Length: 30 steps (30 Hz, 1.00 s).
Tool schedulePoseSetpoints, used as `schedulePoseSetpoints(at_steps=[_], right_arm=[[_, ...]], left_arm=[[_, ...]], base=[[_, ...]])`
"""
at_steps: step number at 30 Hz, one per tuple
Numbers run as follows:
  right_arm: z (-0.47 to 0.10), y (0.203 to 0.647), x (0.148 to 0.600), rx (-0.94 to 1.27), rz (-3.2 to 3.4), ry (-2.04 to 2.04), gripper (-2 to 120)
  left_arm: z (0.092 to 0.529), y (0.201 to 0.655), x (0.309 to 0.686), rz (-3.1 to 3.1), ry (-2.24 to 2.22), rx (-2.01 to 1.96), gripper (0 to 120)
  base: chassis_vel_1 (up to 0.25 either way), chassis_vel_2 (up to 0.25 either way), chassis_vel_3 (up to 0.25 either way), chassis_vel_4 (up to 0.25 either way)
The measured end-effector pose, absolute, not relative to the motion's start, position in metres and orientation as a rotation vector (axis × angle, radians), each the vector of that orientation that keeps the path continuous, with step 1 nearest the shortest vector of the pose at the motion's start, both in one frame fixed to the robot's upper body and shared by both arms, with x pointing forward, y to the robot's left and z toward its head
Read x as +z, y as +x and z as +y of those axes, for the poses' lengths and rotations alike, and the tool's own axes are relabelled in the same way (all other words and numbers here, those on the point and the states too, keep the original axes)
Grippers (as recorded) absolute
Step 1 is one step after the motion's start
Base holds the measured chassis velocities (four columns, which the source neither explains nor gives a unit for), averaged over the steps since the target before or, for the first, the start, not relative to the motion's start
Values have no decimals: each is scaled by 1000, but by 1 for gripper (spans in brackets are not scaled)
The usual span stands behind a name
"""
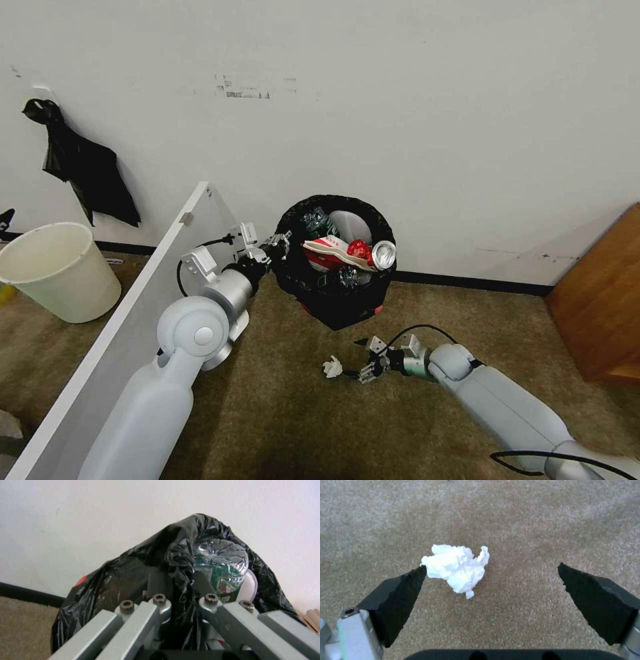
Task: Pick up the trash bin, then pick up the garbage from the floor and place it into the trash bin.
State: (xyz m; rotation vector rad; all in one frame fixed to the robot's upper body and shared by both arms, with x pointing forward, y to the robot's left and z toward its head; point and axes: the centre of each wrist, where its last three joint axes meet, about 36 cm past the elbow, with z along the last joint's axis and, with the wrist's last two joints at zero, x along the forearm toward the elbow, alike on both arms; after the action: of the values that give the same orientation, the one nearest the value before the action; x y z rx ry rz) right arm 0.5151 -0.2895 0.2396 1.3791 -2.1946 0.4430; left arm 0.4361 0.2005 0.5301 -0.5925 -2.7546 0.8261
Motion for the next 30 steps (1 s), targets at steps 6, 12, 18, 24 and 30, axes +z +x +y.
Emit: schedulePoseSetpoints(at_steps=[6, 12, 18, 24, 30], right_arm=[[-273, 517, 236, 434, -2182, 1409, 100], [-255, 516, 229, 423, -2167, 1434, 100], [-241, 516, 224, 412, -2159, 1447, 100], [-239, 516, 219, 412, -2156, 1439, 100], [-244, 514, 212, 421, -2151, 1422, 100]], left_arm=[[200, 436, 528, -2754, -591, 824, 3], [201, 436, 528, -2754, -588, 826, 3], [201, 436, 527, -2755, -588, 827, 3], [201, 437, 526, -2755, -586, 829, 3], [201, 437, 525, -2755, -584, 830, 3]], base=[[0, 0, 0, 0], [0, 0, 0, 0], [0, 0, 0, 0], [0, 0, 0, 0], [0, 0, 0, 0]])
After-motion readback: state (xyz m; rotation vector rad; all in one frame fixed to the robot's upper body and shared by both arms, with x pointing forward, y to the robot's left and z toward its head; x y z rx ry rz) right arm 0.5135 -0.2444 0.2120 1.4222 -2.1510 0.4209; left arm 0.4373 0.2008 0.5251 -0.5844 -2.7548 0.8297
